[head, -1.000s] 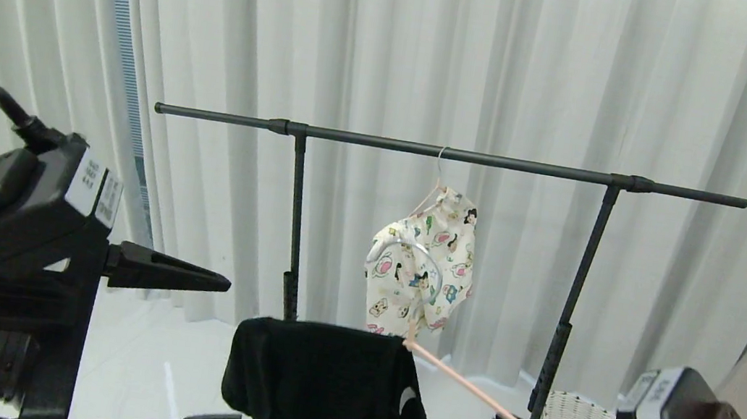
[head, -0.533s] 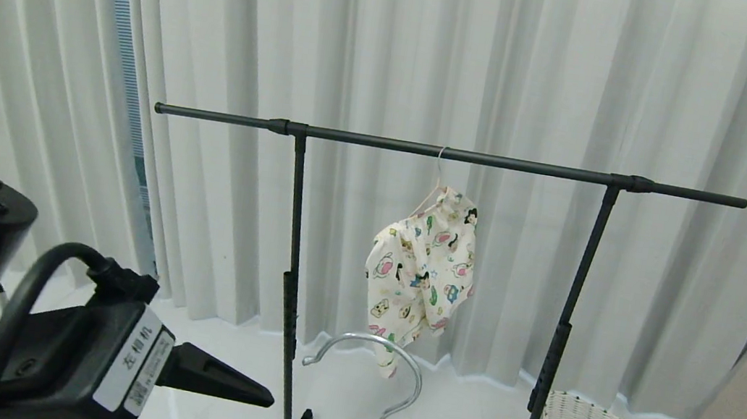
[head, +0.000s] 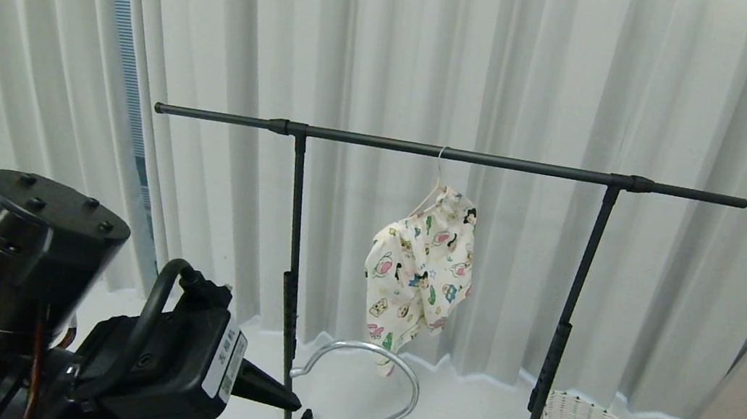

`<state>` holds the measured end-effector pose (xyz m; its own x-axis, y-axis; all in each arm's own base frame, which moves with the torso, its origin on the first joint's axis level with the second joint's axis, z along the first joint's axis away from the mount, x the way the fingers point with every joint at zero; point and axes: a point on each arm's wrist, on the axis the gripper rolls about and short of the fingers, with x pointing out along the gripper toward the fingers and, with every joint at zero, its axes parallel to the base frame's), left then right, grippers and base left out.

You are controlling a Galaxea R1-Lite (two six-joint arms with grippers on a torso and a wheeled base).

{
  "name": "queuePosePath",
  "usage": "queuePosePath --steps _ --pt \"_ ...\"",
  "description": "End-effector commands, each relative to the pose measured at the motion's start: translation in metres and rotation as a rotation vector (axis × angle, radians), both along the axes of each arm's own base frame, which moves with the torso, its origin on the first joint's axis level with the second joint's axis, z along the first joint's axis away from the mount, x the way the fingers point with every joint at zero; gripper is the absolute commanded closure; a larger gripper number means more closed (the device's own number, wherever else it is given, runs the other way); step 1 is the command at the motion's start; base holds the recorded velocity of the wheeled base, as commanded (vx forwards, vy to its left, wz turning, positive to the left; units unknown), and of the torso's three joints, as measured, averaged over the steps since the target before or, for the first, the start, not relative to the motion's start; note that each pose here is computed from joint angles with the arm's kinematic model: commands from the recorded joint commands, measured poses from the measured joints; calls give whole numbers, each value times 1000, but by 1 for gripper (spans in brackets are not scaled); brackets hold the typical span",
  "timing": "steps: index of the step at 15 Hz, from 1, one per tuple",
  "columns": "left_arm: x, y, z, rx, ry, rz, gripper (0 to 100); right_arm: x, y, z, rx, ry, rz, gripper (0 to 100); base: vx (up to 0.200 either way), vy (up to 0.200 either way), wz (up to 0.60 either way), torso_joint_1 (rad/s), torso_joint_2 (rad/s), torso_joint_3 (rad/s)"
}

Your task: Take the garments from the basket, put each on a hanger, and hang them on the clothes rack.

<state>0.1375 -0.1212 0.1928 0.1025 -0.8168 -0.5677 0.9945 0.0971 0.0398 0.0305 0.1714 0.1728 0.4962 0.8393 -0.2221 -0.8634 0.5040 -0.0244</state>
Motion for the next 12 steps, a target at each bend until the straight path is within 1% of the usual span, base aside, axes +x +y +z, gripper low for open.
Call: queuePosePath --steps 1,7,8,10,11,12 --pt "4 -3 -5 18 22 1 100 0 1 1 7 -1 2 100 0 0 0 0 0 0" --pt "4 -4 -6 21 26 -1 100 0 0 2 15 -4 -1 100 0 0 0 0 0 0" --pt "5 -3 -6 21 26 1 100 0 0 2 15 -6 -7 0 0 0 0 0 0 0" --pt "5 -4 -7 26 26 5 100 0 -1 1 1 -18 -26 0 0 0 0 0 0 0" --pt "6 -3 -8 40 19 23 100 2 -2 0 -4 -23 -52 0 0 0 0 0 0 0" --pt "6 -1 -9 66 4 60 100 3 -3 0 -7 -28 -78 0 0 0 0 0 0 0"
